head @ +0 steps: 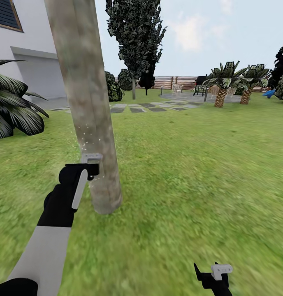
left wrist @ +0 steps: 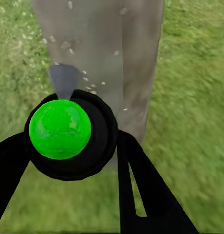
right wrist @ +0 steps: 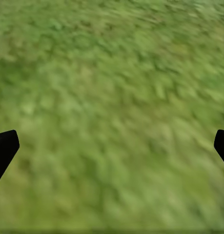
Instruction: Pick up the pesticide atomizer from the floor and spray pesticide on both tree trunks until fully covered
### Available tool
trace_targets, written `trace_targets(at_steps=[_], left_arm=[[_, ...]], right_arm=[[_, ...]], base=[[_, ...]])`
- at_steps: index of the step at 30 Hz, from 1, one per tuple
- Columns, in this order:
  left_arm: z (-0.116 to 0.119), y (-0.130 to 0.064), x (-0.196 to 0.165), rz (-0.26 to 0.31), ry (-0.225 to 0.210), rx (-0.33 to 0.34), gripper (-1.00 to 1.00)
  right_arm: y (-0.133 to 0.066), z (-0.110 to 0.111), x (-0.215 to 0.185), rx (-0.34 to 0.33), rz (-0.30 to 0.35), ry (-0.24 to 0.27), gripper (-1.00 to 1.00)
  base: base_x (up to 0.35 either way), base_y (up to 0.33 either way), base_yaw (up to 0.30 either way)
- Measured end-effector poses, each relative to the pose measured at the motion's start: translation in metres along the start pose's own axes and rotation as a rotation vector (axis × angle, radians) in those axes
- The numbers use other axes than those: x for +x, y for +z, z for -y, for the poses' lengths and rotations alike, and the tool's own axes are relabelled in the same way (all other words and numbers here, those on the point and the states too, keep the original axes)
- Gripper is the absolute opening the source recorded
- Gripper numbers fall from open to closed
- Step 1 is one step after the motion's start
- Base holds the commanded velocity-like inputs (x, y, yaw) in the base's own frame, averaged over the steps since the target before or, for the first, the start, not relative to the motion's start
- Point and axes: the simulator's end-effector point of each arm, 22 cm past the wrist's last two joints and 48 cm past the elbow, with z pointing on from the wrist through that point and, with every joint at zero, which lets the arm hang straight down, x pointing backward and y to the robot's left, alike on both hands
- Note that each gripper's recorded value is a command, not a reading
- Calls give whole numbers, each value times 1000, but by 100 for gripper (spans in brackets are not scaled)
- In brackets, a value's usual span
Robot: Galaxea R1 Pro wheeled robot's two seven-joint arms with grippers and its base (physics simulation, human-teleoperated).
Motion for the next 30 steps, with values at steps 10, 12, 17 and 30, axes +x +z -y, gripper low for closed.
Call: trace_targets(at_steps=[10,12,17,30], left_arm=[[-6,11,63,-96,26,-8,-100],[-3,12,77,-116,29,2,-100],[9,13,115,-169,32,49,-100],[-8,32,195,-222,36,-23,-100]], right_arm=[[0,0,0,0,0,0,100],[0,0,0,0,0,0,100],[0,0,0,0,0,0,100],[0,0,0,0,0,0,100]], base=[[0,0,0],[0,0,0],[0,0,0],[0,0,0]])
